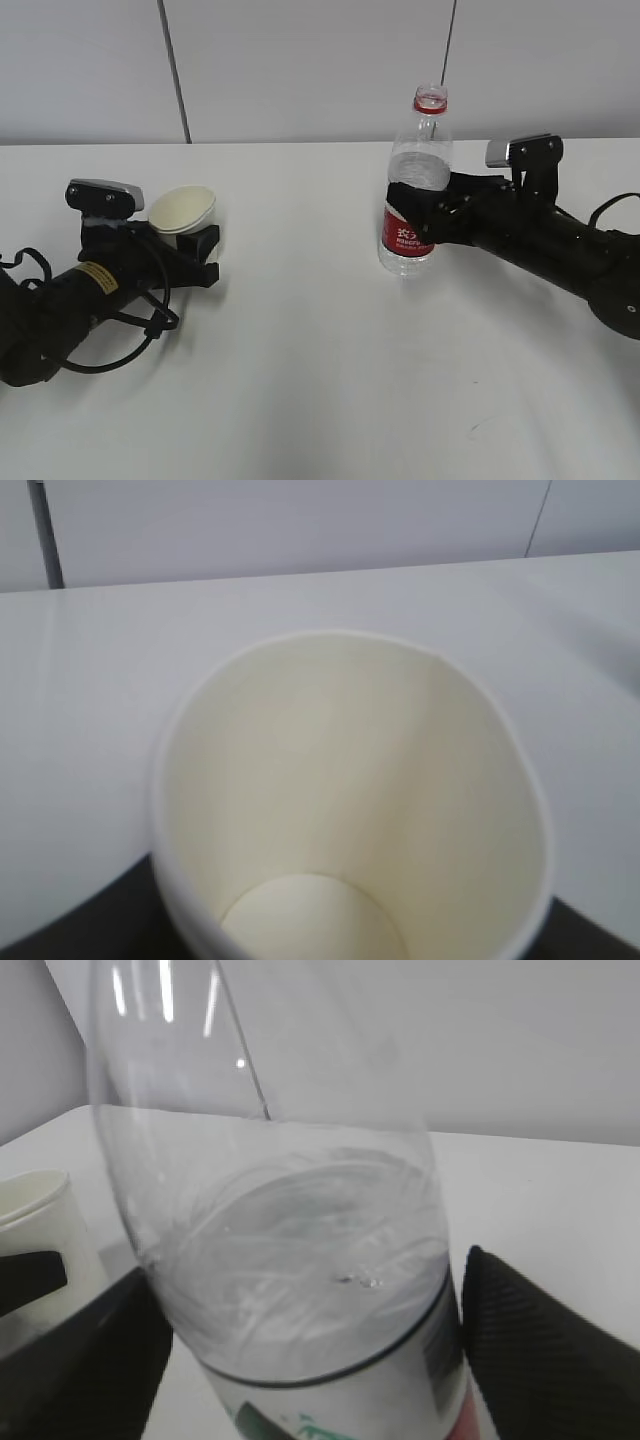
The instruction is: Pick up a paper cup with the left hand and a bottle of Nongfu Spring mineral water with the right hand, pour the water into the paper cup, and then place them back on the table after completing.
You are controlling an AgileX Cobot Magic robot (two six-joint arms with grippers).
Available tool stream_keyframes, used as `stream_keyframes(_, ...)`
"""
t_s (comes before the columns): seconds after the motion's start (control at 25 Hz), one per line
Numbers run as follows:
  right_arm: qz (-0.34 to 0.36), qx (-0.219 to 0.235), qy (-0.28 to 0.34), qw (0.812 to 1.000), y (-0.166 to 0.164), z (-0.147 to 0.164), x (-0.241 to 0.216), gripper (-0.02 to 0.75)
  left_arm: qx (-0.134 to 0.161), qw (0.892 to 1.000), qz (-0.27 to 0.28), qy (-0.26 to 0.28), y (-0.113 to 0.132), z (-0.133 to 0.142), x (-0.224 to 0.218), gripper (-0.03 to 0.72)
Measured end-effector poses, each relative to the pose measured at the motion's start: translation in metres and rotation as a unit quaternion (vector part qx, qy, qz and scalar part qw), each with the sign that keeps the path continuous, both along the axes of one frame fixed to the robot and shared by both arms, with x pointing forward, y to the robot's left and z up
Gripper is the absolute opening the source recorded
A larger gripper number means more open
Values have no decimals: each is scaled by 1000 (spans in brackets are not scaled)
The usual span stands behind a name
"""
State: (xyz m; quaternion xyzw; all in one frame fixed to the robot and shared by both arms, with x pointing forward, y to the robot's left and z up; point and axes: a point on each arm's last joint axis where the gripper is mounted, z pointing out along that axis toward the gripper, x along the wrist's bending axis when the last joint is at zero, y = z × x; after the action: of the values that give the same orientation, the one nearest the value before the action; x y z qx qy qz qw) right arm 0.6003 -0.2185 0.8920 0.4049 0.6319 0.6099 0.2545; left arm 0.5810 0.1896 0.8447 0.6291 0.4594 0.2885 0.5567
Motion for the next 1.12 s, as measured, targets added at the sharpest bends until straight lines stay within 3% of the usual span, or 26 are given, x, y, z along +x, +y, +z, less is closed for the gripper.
stream_keyframes(0.6, 14, -13, 3, 1000, 13, -16, 25, 659, 0, 1000, 0, 0, 0, 0, 0, 405)
stream_keyframes(0.92, 13, -13, 5, 1000, 13, -18, 25, 506, 3, 1000, -14, -1, -2, 0, -1, 405)
stream_keyframes(1.12, 9, -12, 5, 1000, 13, -18, 26, 469, 10, 999, -49, -3, -7, 0, -4, 403)
